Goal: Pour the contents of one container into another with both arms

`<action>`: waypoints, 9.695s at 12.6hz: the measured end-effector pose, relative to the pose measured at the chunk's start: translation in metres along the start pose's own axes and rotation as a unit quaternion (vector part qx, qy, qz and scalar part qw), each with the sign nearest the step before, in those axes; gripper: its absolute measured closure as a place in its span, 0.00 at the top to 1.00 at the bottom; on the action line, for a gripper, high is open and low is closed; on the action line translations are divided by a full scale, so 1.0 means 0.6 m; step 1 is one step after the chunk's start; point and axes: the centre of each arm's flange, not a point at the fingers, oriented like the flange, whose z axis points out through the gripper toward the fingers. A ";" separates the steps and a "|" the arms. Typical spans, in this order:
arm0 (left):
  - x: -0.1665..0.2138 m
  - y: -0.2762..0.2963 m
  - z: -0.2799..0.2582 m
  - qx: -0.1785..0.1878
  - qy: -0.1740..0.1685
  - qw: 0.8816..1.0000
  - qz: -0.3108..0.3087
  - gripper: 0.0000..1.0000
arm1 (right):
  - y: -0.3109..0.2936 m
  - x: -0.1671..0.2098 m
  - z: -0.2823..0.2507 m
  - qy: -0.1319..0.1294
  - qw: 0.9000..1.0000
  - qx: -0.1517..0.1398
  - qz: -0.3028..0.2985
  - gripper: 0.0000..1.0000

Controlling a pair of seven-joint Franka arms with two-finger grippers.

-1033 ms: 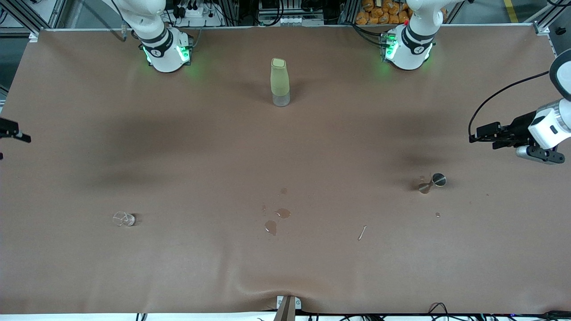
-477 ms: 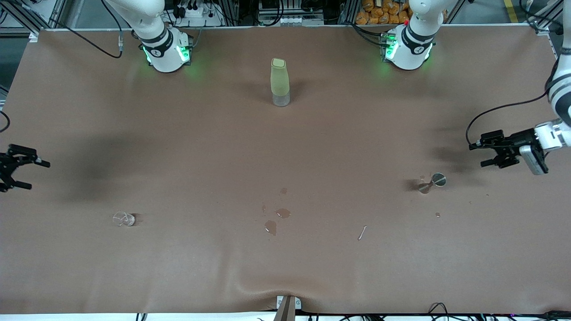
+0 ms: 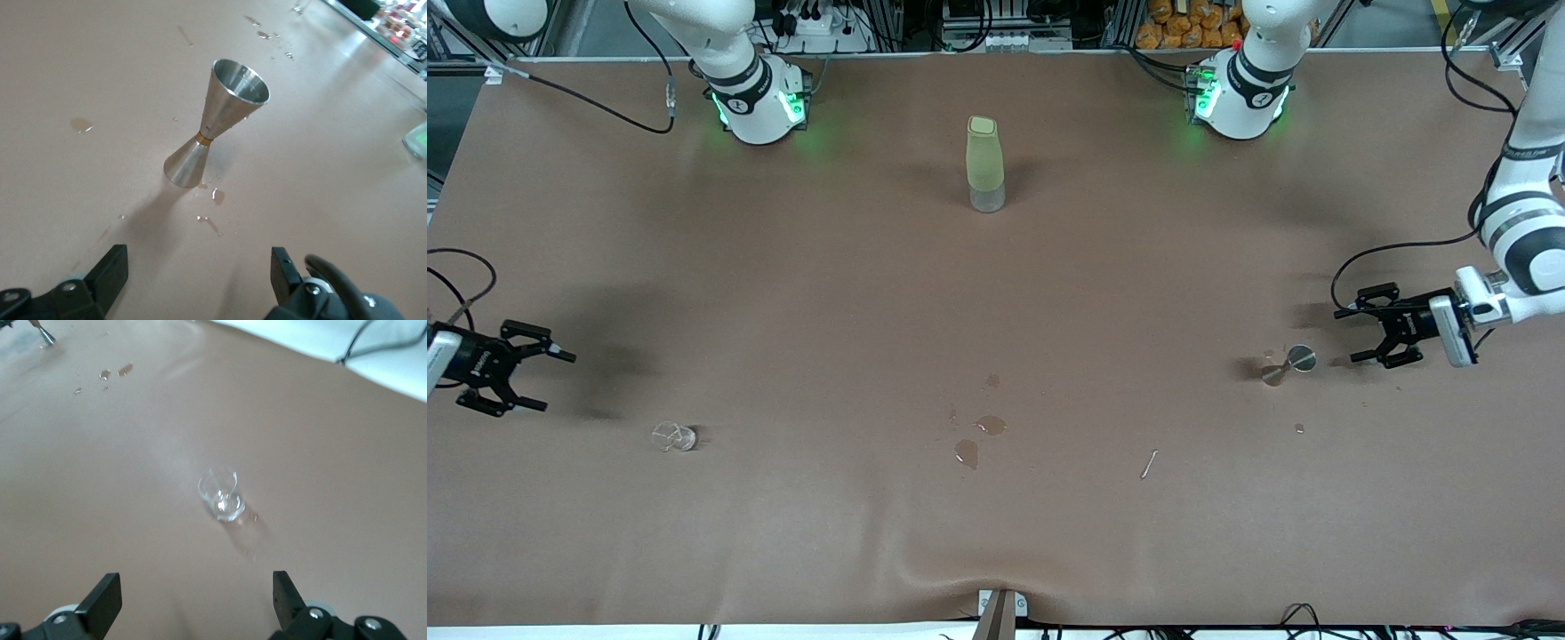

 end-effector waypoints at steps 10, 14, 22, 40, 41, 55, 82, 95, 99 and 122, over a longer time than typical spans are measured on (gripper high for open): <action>0.020 -0.029 0.104 -0.016 0.101 0.974 0.200 0.67 | 0.027 -0.116 0.202 0.150 0.983 -0.027 -0.105 1.00; 0.022 -0.039 0.125 -0.011 0.119 0.964 0.236 0.64 | 0.024 -0.133 0.274 0.194 0.977 -0.036 -0.081 1.00; 0.052 -0.038 0.143 -0.019 0.126 0.956 0.265 0.57 | 0.023 -0.105 0.335 0.235 0.969 -0.047 -0.062 1.00; 0.055 -0.036 0.167 -0.026 0.134 0.952 0.274 0.21 | 0.040 -0.088 0.384 0.239 0.966 -0.054 -0.080 0.52; 0.061 -0.033 0.175 -0.031 0.134 0.953 0.271 0.21 | 0.040 -0.089 0.384 0.239 0.966 -0.054 -0.080 0.41; 0.446 0.166 0.544 -0.026 0.146 0.970 0.193 0.21 | 0.011 0.143 0.483 0.261 0.957 0.007 -0.126 0.12; 0.639 0.366 0.875 0.139 0.191 0.956 0.172 0.21 | -0.400 0.670 0.557 0.207 0.939 0.263 0.084 0.12; 0.625 0.400 0.908 0.141 0.219 0.955 0.143 0.21 | -0.455 0.671 0.602 0.129 0.901 0.327 0.253 0.12; 0.618 0.398 0.912 0.141 0.216 0.955 0.143 0.21 | -0.455 0.664 0.605 0.104 0.881 0.335 0.316 0.12; 0.607 0.407 0.926 0.145 0.226 0.954 0.133 0.21 | -0.466 0.659 0.625 0.078 0.810 0.365 0.452 0.12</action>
